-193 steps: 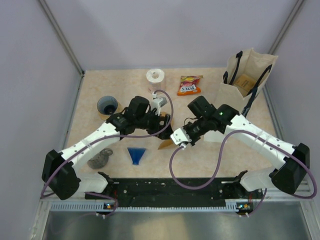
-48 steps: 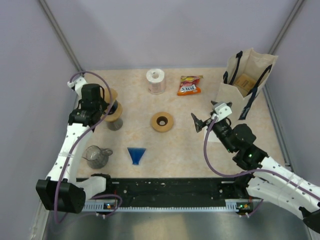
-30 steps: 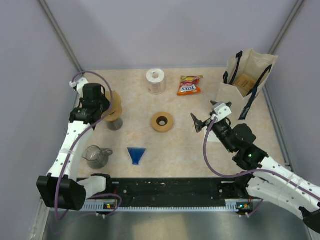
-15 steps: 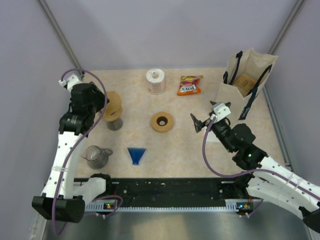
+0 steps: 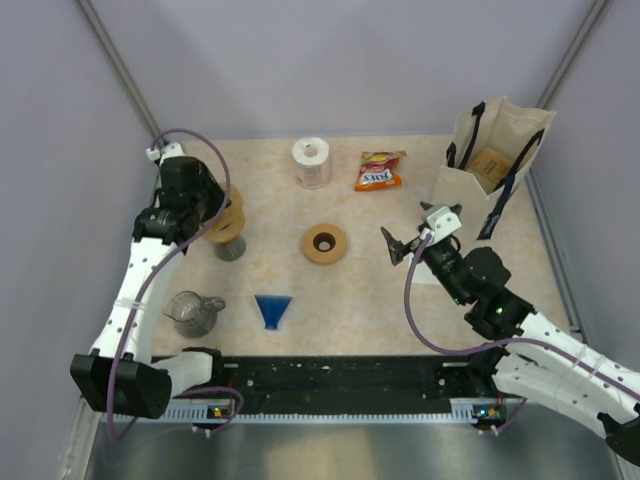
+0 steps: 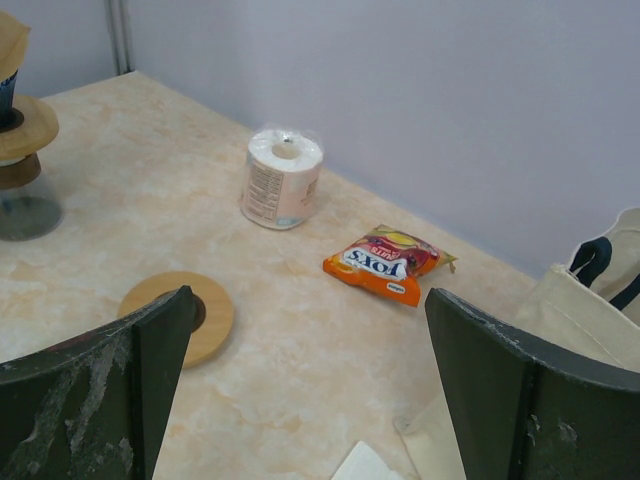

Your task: Place the coffee filter in the dripper

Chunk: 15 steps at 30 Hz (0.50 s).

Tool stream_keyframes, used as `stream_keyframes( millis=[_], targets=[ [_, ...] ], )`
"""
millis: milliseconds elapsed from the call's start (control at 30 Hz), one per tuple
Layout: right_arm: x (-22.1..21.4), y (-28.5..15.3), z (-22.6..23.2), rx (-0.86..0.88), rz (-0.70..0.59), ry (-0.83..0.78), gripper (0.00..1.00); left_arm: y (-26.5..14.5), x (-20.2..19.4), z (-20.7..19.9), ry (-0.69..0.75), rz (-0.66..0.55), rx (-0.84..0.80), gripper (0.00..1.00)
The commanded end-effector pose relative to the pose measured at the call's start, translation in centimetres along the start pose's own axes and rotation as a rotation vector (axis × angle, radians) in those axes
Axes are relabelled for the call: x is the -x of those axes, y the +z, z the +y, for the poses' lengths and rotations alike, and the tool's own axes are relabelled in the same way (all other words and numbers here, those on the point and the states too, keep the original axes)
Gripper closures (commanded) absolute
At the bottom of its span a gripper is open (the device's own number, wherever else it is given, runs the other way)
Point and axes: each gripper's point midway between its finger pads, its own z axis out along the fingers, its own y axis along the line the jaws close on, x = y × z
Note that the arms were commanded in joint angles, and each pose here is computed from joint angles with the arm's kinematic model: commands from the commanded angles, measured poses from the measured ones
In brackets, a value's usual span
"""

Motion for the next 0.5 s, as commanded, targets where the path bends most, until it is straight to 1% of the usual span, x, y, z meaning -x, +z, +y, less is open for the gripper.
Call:
stream_keyframes(
  millis=[0,167,467],
  targets=[
    [0.9,0.1,0.2,0.003,-0.033,0.010,0.01,0.2,2.4,0.4,0.017,-0.075,0.063,0.54],
    [0.9,0.1,0.1,0.000,-0.031,0.008,0.01,1.4,2.0,1.7,0.033,-0.061,0.138,0.54],
    [0.6,0.2,0.1,-0.004,-0.023,0.000,0.01,3.1,1.4,1.8,0.060,-0.012,0.169,0.56]
  ],
)
